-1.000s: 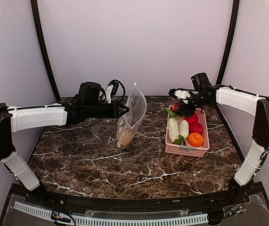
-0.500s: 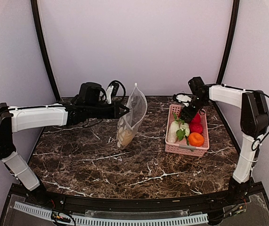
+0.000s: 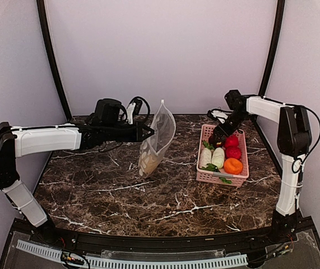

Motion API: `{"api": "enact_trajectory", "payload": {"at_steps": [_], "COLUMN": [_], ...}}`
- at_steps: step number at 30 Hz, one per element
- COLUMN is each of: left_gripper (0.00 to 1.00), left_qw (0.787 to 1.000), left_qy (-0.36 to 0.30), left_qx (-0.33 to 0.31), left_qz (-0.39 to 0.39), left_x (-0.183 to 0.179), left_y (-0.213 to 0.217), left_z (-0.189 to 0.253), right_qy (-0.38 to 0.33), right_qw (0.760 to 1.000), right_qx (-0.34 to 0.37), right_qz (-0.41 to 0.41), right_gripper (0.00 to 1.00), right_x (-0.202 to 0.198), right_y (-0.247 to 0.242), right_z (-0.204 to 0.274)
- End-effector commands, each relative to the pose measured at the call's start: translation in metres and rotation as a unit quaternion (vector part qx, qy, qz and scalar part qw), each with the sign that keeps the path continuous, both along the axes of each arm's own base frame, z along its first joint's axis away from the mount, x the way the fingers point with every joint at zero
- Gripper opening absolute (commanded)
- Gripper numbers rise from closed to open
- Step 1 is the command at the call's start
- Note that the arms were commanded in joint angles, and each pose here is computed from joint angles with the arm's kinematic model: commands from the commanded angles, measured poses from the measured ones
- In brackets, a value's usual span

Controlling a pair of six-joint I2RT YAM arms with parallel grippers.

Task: Place the food in the zip-top bag and seal the zipper
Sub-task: Place the fake fruit in the bin, then pick up the fake fruit from the bin.

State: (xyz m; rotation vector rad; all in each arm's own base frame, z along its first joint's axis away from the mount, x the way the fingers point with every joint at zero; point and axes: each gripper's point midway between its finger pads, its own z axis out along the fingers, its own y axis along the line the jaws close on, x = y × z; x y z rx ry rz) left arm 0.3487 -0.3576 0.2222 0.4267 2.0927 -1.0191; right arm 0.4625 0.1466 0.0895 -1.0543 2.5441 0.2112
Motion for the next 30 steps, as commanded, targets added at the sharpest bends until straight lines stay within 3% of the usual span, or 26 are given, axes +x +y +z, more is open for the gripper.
{"api": "enact_trajectory", "payload": {"at_steps": [1,22,30], "left_gripper": [0.01,0.01,0.01], "left_qw": [1.0,1.0,1.0], "left_qy": [-0.003,-0.013,-0.011], "left_qx": [-0.011,-0.005,-0.004], "left_qz": [-0.01,0.002,-0.001], "left_x": [-0.003,-0.001,-0.001], "left_y": [-0.003,0.001,0.0], "left_z": [0.013,0.014,0.014], "right_qy": [0.018,0.061,0.052], "right_qw": [0.999,0.992,0.991], "right_qx": [0.05,0.053,0.061], "right_qz": [-0.013,-0.096,-0.11], "right_gripper": [0.81,0.77,0.6], "right_x": [-0.004,0.016,0.021], "right_y": [0.01,0.01,0.01], "right_z": [0.019,-0.02,-0.01]}}
